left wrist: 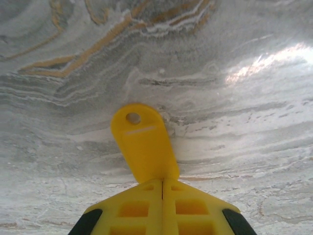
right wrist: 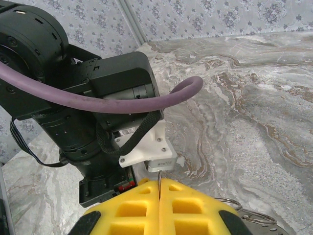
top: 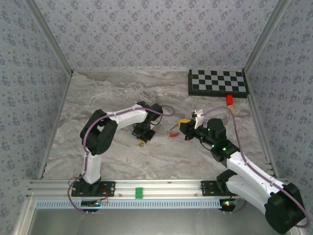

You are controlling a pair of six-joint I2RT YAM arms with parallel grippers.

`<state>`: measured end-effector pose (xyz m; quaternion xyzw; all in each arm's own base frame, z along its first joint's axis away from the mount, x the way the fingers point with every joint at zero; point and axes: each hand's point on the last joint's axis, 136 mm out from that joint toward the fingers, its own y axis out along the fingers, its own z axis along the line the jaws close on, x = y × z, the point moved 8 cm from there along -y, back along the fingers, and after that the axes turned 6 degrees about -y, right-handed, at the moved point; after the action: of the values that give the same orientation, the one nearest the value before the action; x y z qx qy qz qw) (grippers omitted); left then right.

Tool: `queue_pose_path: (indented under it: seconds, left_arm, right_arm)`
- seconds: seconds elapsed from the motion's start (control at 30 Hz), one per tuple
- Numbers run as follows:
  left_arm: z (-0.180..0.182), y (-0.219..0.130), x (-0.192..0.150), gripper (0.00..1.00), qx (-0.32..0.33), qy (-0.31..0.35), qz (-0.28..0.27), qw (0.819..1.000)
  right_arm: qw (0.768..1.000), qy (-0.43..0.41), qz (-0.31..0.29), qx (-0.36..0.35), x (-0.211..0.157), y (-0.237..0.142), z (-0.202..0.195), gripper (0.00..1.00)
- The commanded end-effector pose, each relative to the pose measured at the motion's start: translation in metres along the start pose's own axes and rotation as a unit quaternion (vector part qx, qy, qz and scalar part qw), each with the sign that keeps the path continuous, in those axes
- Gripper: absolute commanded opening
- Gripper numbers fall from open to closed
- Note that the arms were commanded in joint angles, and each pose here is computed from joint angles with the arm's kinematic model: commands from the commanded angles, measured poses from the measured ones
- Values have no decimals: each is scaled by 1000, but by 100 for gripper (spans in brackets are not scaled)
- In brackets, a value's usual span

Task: Put the keys on the keyring

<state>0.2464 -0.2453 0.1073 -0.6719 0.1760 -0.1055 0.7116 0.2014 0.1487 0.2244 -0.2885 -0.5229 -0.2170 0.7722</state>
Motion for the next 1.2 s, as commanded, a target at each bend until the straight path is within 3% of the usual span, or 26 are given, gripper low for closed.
queue_pose_path:
  seconds: [0.0,0.23,0.57,1.0,1.17]
  left_arm:
    - [3,-24,-3,0,1,-7,-53,999]
    - [10,-56,-15,0,10,-9,-165,986]
    - [21,-96,-35,0,-35,-21,-326,944]
    - [35,-80,-98,0,-43,-29,-271,961]
    - [35,-66,-113,0,-45,-35,-213,975]
  right_arm:
    - [1000,-4,-20,4,5,-3,1,0]
    - [999,-8,-31,3,4,-4,1,0]
    - [999,-9,-33,2,2,-2,0,0]
    - [1000,-7,-30,0,1,1,-2,0]
    - [1000,-6,-29,2,0,2,-2,0]
